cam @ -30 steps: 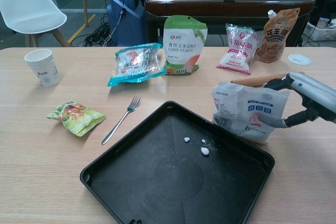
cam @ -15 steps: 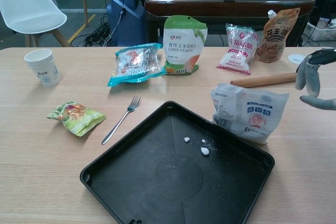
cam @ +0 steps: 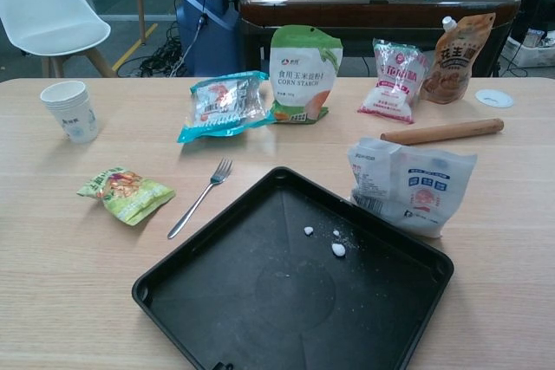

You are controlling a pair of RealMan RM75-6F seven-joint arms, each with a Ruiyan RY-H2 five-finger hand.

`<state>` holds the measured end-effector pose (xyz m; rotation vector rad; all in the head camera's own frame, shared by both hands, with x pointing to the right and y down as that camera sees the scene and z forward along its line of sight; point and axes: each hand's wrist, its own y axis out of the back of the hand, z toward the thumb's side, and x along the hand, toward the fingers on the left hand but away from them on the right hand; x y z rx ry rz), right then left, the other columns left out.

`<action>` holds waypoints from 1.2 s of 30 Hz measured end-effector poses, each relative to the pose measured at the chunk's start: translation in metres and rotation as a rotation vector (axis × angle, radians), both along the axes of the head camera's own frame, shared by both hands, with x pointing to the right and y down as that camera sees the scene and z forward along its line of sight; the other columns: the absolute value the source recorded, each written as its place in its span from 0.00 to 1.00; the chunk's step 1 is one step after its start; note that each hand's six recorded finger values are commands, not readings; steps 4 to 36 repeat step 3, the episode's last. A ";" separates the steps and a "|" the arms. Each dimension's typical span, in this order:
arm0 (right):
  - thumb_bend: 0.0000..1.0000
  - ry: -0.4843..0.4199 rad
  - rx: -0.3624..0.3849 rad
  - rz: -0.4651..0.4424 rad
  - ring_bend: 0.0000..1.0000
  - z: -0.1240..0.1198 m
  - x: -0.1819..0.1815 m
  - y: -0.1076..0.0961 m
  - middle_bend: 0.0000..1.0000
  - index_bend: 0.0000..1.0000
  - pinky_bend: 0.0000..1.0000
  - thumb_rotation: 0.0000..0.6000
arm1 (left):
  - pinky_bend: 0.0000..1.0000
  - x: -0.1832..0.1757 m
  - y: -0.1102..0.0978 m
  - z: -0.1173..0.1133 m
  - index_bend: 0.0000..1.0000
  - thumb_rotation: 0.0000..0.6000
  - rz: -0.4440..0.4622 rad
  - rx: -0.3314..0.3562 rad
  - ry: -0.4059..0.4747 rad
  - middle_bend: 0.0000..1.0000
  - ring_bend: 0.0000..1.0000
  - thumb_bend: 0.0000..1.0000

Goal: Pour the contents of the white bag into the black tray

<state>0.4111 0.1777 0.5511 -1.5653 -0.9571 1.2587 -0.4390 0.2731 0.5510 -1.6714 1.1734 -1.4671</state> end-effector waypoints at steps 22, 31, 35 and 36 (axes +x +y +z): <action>0.29 0.050 -0.028 0.040 0.49 -0.005 0.013 0.004 0.63 0.66 0.49 1.00 | 0.03 0.000 0.000 0.000 0.12 1.00 -0.001 0.000 0.001 0.14 0.11 0.29; 0.29 0.050 -0.028 0.040 0.49 -0.005 0.013 0.004 0.63 0.66 0.49 1.00 | 0.03 0.000 0.000 0.000 0.12 1.00 -0.001 0.000 0.001 0.14 0.11 0.29; 0.29 0.050 -0.028 0.040 0.49 -0.005 0.013 0.004 0.63 0.66 0.49 1.00 | 0.03 0.000 0.000 0.000 0.12 1.00 -0.001 0.000 0.001 0.14 0.11 0.29; 0.29 0.050 -0.028 0.040 0.49 -0.005 0.013 0.004 0.63 0.66 0.49 1.00 | 0.03 0.000 0.000 0.000 0.12 1.00 -0.001 0.000 0.001 0.14 0.11 0.29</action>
